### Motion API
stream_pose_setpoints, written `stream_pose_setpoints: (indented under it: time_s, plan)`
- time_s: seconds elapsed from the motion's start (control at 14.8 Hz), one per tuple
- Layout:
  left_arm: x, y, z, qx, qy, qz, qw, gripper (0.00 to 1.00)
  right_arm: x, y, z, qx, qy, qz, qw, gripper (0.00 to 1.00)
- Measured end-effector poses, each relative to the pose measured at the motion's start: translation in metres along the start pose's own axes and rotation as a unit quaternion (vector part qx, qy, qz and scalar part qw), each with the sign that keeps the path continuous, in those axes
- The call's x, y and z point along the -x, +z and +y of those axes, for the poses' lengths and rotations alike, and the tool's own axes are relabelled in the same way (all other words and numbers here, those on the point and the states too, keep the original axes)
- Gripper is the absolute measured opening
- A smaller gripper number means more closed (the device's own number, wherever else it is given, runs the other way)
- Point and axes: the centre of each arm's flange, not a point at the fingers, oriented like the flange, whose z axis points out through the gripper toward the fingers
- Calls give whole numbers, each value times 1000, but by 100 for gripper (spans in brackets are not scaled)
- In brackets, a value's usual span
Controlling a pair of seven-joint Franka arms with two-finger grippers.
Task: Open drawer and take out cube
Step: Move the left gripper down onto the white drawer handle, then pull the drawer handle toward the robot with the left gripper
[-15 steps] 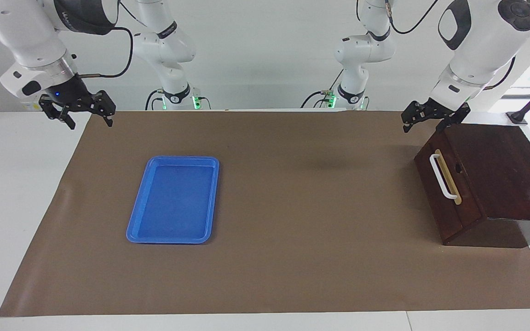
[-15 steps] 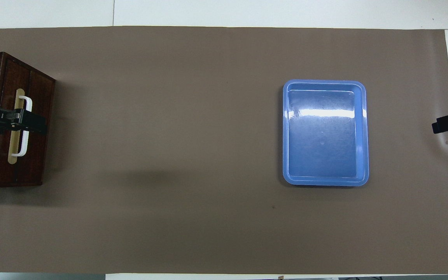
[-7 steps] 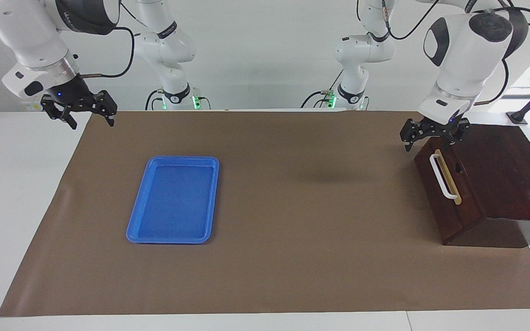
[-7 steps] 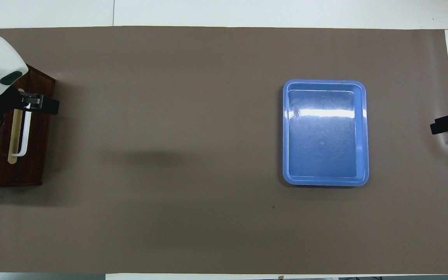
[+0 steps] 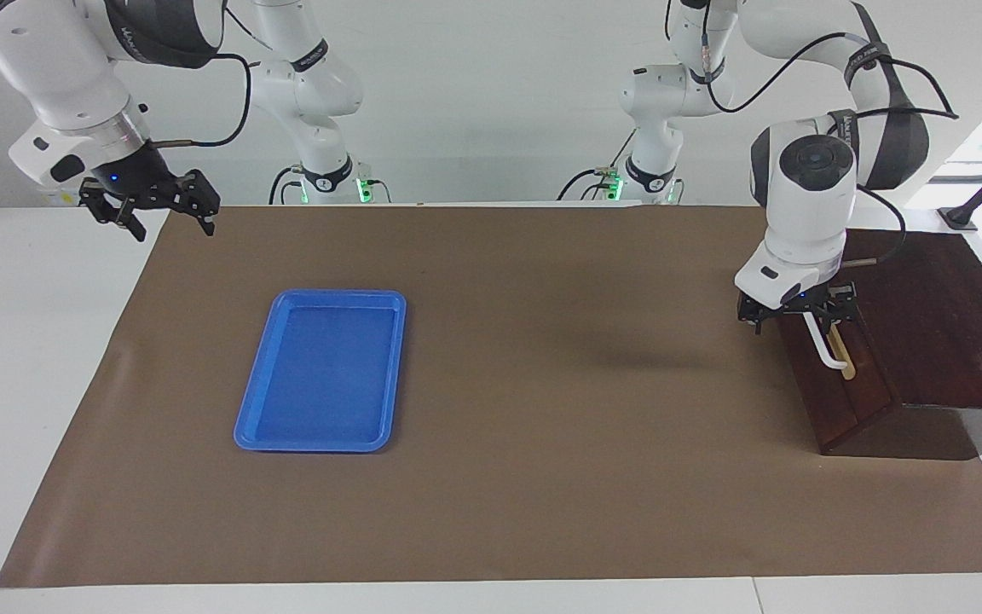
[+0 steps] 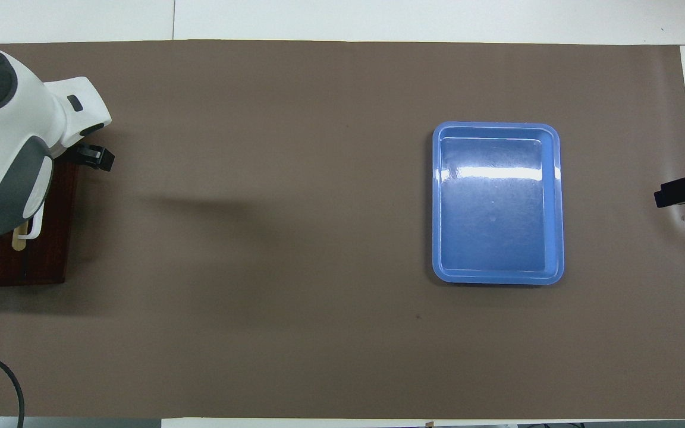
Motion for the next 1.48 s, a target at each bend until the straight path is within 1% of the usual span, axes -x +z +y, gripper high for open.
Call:
stream_pose_setpoints:
  time_s: [0.2, 0.4, 0.61, 0.81, 1.08, 1.48]
  plan:
    - [-2, 26, -7, -50, 19, 1, 999, 100, 0, 0, 0, 0, 0, 0, 1000, 100]
    - [0, 43, -13, -78, 17, -6, 997, 100, 0, 0, 0, 0, 0, 0, 1000, 100]
    - [1, 63, -2, -81, -4, -17, 997, 100, 0, 0, 0, 0, 0, 0, 1000, 100]
    - [4, 71, 2, -83, -9, -23, 996, 100, 0, 0, 0, 0, 0, 0, 1000, 100]
    - [13, 89, 5, -92, -20, -39, 995, 100, 0, 1, 0, 0, 0, -1, 1000, 100]
    - [24, 100, 8, -96, -17, -49, 994, 100, 0, 1, 0, 0, 0, -1, 1000, 100]
